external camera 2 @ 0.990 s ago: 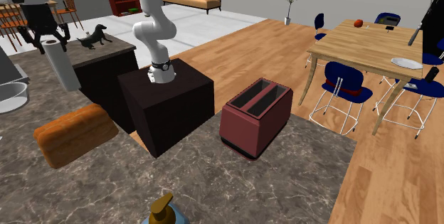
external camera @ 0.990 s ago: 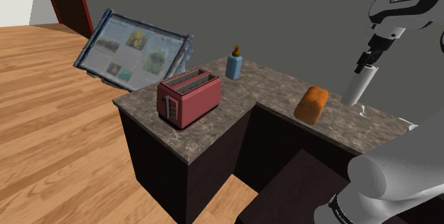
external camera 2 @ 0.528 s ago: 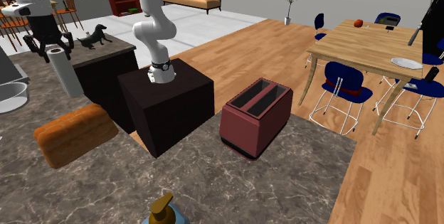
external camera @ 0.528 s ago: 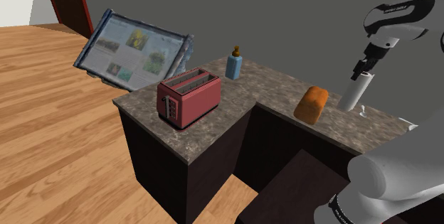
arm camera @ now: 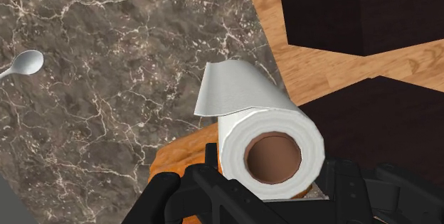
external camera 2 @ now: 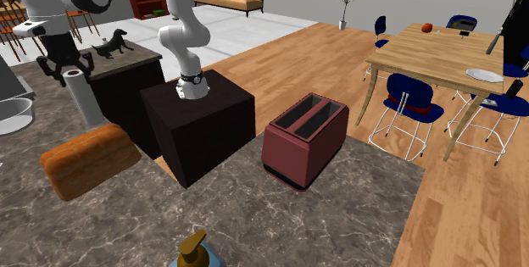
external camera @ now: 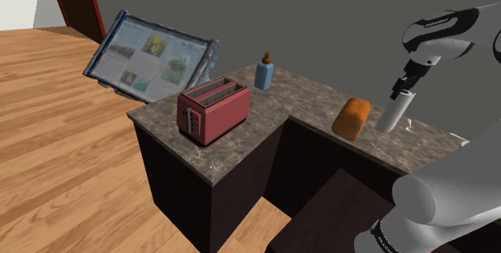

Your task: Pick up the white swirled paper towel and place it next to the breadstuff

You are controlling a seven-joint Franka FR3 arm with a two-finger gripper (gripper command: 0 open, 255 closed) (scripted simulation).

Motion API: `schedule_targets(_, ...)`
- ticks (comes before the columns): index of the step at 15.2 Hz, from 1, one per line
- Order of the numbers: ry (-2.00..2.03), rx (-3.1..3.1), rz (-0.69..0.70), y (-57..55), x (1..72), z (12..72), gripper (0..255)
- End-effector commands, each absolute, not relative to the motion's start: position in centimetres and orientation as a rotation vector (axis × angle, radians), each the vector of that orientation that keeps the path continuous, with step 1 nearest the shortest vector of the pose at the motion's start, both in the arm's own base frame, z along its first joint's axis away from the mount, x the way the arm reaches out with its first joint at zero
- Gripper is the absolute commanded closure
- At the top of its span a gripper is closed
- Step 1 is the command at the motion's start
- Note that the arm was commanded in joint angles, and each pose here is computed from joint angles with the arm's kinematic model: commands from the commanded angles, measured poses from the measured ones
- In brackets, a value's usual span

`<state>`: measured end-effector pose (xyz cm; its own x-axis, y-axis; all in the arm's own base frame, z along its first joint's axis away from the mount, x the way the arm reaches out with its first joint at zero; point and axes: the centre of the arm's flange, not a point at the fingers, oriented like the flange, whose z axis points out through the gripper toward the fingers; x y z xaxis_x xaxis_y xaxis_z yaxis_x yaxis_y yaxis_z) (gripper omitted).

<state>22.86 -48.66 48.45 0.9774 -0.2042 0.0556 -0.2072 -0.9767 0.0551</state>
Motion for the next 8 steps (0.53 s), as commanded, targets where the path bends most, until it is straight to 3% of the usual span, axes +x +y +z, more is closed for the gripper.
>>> schedule_targets(1,-0.319,3.063,0.077,-48.7,22.9,47.5,255)
schedule_targets(8,-0.319,3.063,0.077,-48.7,22.9,43.8,255)
